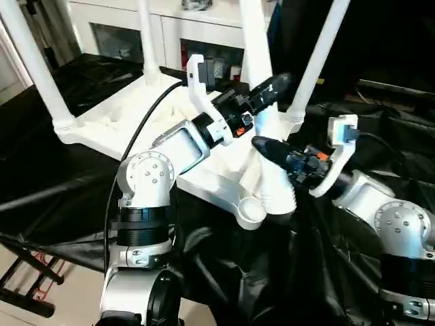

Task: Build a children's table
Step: Pick table leg

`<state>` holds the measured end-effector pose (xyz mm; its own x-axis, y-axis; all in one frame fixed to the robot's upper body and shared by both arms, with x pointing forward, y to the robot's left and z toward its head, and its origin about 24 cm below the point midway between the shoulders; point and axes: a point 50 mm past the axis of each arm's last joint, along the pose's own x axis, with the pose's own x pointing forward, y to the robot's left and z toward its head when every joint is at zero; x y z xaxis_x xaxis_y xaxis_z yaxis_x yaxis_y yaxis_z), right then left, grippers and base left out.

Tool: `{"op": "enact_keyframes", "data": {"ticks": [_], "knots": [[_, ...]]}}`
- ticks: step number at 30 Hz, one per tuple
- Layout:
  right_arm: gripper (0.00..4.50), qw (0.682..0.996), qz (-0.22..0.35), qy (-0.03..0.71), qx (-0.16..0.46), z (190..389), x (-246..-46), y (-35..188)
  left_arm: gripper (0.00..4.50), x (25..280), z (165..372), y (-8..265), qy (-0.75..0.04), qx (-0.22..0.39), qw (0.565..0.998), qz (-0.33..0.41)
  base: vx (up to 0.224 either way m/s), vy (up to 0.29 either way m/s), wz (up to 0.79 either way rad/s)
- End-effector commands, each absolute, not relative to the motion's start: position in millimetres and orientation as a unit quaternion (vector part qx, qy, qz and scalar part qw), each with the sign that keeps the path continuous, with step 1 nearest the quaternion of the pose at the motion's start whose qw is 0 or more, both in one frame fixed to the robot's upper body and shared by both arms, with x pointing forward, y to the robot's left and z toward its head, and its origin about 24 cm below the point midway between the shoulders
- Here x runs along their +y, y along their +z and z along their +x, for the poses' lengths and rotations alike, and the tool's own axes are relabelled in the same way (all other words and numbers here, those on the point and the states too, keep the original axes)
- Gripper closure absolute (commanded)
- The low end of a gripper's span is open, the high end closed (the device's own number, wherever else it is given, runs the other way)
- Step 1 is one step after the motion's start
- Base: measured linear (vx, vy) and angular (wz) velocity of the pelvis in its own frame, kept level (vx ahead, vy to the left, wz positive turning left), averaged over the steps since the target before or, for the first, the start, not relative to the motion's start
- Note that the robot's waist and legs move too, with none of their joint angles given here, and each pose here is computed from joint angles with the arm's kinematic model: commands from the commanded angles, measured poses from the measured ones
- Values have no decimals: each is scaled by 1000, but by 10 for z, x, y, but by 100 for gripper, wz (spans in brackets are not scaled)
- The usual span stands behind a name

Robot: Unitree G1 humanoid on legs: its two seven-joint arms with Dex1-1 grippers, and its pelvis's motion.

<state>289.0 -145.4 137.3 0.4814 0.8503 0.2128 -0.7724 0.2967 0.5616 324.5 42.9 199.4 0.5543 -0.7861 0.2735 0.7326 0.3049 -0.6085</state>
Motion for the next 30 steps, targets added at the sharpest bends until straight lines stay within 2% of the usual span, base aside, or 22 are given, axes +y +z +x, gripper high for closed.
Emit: {"op": "enact_keyframes", "data": {"ticks": [1,4,6,9,12,13,19,23,24,28,30], "knots": [[266,812,290,503,63,2903,-1435,1387,143,295,3179,2071,-498,37,797,-340,0,0,0],[266,817,285,496,68,2929,-1409,1372,168,267,3162,2051,-502,39,798,-331,0,0,0],[266,817,285,496,68,2934,-1401,1373,168,264,3165,2048,-502,39,799,-328,0,0,0],[266,817,283,498,68,2938,-1391,1376,202,265,3172,2044,-499,39,802,-326,0,0,0],[266,817,281,500,68,2941,-1385,1379,205,271,3181,2043,-497,39,803,-328,0,0,0],[266,817,279,500,68,2946,-1381,1378,225,275,3187,2039,-496,39,804,-326,0,0,0],[266,818,274,500,70,2955,-1376,1373,264,275,3196,2029,-497,38,804,-323,0,0,0],[266,819,271,501,71,2954,-1369,1375,266,278,3196,2034,-499,35,804,-321,0,0,0],[210,818,273,500,76,2956,-1367,1375,268,282,3193,2037,-501,33,805,-317,0,0,0],[188,823,278,488,85,2981,-1391,1371,268,283,3178,2028,-512,34,804,-302,0,0,0],[157,821,273,493,94,2972,-1401,1366,268,282,3175,2017,-515,37,805,-290,0,0,0]]}}
